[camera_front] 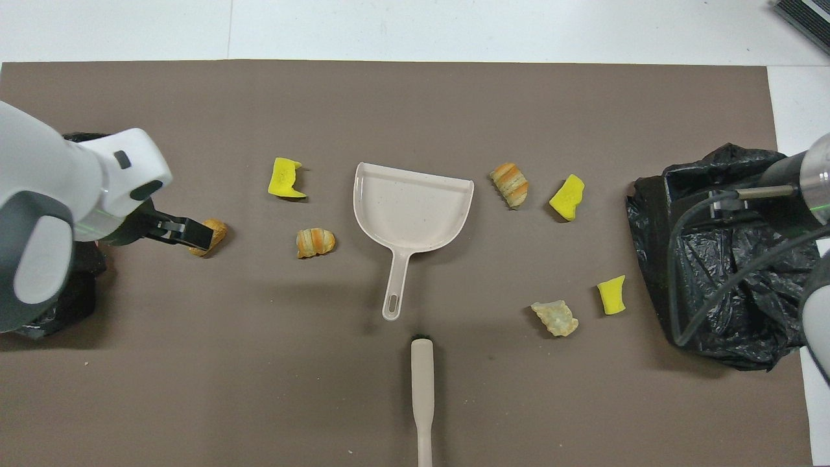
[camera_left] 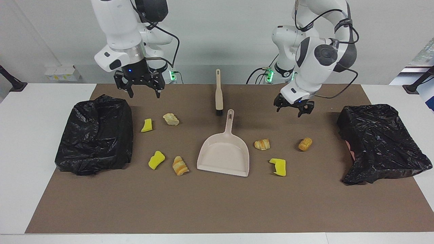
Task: Sweep and dump trash in bin
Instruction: 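Grasp the dustpan handle with the right gripper while the left gripper reaches the brush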
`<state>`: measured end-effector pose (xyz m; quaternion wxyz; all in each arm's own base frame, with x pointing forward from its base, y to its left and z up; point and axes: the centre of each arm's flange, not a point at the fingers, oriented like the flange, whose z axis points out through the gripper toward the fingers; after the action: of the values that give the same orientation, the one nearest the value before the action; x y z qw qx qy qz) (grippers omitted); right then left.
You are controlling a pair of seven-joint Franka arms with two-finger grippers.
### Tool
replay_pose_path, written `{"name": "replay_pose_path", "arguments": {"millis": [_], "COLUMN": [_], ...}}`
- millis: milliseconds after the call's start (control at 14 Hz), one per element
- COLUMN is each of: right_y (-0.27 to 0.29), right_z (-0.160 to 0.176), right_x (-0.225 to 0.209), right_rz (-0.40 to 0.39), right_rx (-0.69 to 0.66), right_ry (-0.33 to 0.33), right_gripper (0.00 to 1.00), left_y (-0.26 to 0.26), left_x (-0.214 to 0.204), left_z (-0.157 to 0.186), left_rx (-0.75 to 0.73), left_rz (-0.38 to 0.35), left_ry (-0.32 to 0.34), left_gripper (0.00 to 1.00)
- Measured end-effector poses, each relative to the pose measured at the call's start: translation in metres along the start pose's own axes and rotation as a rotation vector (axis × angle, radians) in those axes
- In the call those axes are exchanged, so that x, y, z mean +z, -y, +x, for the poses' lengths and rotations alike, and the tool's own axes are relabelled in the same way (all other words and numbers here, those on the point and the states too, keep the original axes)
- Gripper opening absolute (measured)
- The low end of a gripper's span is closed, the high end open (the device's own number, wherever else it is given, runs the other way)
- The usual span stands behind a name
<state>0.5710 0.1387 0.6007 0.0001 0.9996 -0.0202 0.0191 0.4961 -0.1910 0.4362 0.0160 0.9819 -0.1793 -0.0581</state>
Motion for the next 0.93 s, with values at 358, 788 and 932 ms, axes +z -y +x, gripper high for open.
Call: {"name": "replay_pose_path", "arguments": {"millis": [358,788,932], "right_y": [0.116,0.192,0.220], "right_z": [0.006,0.002,-0.006], "right_x": [0.076,0.159,0.184], "right_rz": [0.036,0.033,0.025], "right_rx": [0.081,0.148,0.169], "right_ry": [-0.001,0.061,0.084], "right_gripper": [1.00,1.00,1.00], "left_y": [-0.105,-0.209,-0.246], "left_x": [0.060,0.073,0.080], "left_z": [-0.037,-0.121,-0.147], "left_rx": [-0.022,0.004,0.016], "left_rz": [0.032,0.035,0.035], "left_ry": [0.044,0.031,0.008], "left_gripper": [1.00,1.00,1.00]}}
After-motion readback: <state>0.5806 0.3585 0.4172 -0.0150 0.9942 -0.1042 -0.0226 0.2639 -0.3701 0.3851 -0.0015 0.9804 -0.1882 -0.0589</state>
